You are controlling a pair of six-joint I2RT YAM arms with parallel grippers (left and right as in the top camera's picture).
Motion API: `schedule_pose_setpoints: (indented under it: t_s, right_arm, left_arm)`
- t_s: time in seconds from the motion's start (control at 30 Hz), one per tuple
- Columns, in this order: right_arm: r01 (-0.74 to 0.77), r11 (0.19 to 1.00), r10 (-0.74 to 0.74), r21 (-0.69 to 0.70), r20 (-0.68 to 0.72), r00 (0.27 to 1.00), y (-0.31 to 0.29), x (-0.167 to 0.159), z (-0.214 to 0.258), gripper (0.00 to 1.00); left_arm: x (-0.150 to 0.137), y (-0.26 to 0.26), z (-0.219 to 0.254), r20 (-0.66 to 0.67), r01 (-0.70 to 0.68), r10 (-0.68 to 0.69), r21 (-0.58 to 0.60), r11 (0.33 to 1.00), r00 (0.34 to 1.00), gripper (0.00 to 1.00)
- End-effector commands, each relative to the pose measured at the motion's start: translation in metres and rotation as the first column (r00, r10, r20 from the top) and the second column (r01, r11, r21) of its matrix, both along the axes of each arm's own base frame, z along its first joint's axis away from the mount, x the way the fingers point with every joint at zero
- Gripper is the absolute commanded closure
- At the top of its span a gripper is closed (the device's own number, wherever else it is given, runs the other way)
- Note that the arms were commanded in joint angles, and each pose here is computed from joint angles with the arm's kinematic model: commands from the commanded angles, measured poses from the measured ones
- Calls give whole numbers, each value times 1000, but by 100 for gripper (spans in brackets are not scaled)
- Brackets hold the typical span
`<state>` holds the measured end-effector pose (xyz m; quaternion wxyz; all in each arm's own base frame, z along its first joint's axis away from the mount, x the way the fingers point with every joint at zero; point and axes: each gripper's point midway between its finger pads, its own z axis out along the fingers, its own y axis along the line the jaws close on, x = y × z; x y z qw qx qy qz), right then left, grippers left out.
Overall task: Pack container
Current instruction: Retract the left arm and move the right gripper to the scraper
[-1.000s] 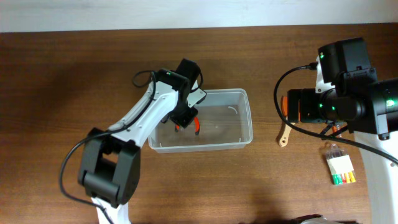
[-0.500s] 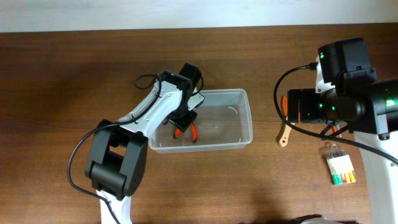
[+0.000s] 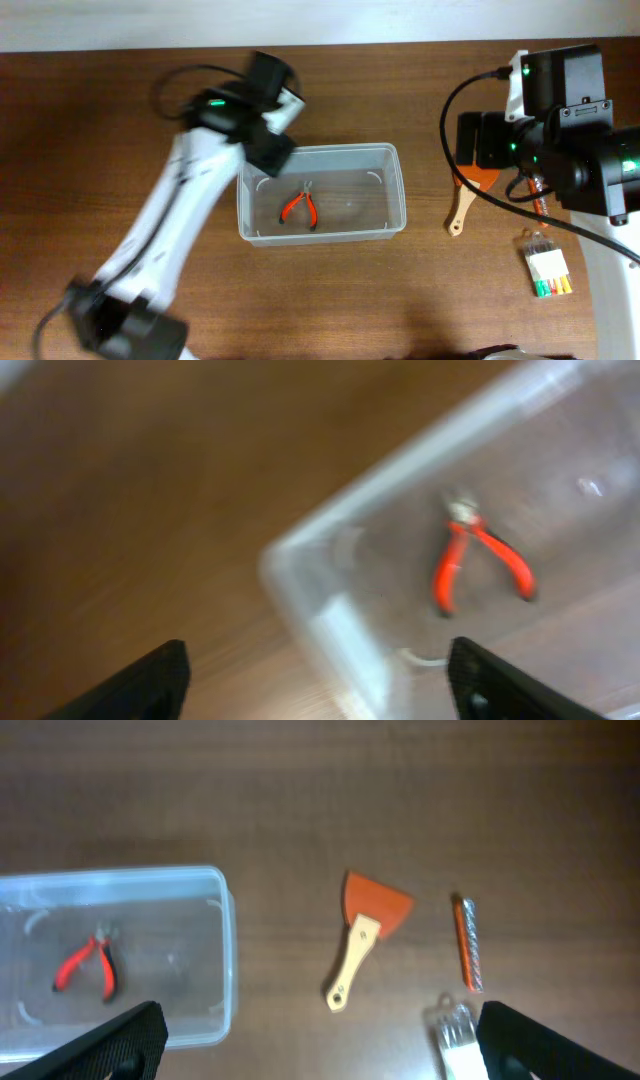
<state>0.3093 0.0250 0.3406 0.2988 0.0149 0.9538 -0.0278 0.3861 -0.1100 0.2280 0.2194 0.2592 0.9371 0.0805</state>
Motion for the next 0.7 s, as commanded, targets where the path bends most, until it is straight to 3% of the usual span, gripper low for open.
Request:
schedule_pose_setpoints:
  t_s: [0.0, 0.17, 0.3, 0.43, 0.53, 0.67]
  right_arm:
    - [125, 989, -121, -78, 51, 991, -37, -30, 27, 1]
    - [415, 909, -412, -39, 66, 909, -84, -90, 37, 1]
    - [509, 855, -513, 94, 19, 858, -93, -126, 22, 1]
    - [517, 854, -504, 60, -150, 850, -96, -134, -27, 1]
    - [420, 905, -380, 69, -311, 871, -84, -124, -73, 1]
    - [428, 902, -369, 58, -412, 833, -89, -101, -125, 1]
  left_arm:
    - [-1, 79, 39, 98, -253, 256, -42, 967, 962, 3]
    - [-11, 142, 60, 122, -448, 470, -170, 878, 874, 1]
    - [-16, 178, 59, 69, -555, 598, -300, 775, 798, 1]
    - [-15, 188, 60, 77, -570, 618, -308, 761, 783, 1]
    - [-14, 188, 61, 81, -573, 624, -316, 756, 777, 0]
    - [-14, 188, 61, 81, -574, 625, -317, 755, 777, 1]
